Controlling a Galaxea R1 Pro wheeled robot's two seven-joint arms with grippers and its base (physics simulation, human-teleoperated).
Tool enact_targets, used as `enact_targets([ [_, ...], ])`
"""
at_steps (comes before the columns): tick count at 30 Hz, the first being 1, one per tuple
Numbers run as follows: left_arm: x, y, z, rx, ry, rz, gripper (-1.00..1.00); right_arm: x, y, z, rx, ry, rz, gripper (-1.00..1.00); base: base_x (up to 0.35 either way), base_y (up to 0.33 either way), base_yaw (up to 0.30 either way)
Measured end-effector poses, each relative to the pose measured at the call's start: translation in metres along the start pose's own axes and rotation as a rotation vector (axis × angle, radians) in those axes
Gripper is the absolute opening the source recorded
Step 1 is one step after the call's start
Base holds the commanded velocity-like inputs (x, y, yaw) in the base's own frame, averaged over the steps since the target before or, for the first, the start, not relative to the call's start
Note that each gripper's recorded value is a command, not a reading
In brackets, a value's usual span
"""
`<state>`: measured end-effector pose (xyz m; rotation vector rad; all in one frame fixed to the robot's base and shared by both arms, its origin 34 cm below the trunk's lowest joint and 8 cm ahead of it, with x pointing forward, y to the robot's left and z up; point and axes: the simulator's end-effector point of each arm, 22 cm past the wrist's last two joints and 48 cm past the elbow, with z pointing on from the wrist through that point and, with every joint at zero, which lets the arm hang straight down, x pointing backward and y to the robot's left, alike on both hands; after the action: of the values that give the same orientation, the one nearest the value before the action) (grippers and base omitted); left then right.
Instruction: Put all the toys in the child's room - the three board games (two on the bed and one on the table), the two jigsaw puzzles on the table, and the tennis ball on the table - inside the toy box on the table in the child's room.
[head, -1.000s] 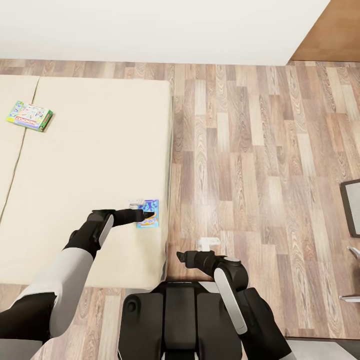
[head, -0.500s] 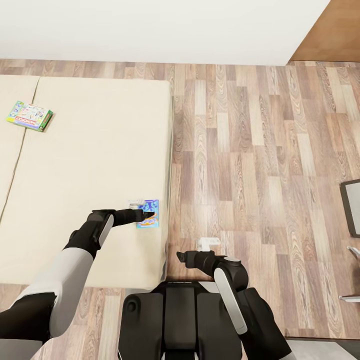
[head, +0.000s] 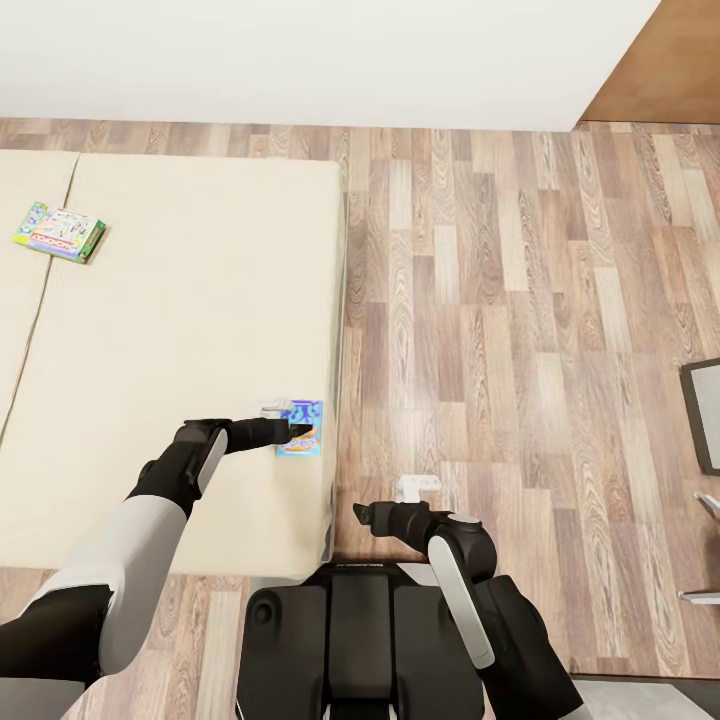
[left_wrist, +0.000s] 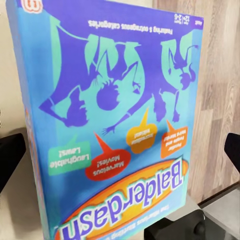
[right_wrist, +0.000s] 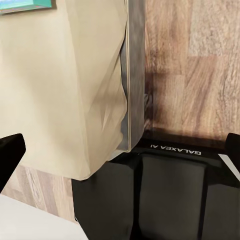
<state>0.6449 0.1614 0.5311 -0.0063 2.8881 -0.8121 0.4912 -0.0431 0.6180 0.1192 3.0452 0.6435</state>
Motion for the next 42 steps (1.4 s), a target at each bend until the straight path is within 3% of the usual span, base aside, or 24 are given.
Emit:
enact_targets([
  [42, 0.0001, -0.0097, 0.0017, 0.031, 0.000, -0.001, 1.00, 0.0003, 0.0003, 0.0000, -0.001, 0.002, 0.000, 1.00, 0.000, 0.000, 0.000],
])
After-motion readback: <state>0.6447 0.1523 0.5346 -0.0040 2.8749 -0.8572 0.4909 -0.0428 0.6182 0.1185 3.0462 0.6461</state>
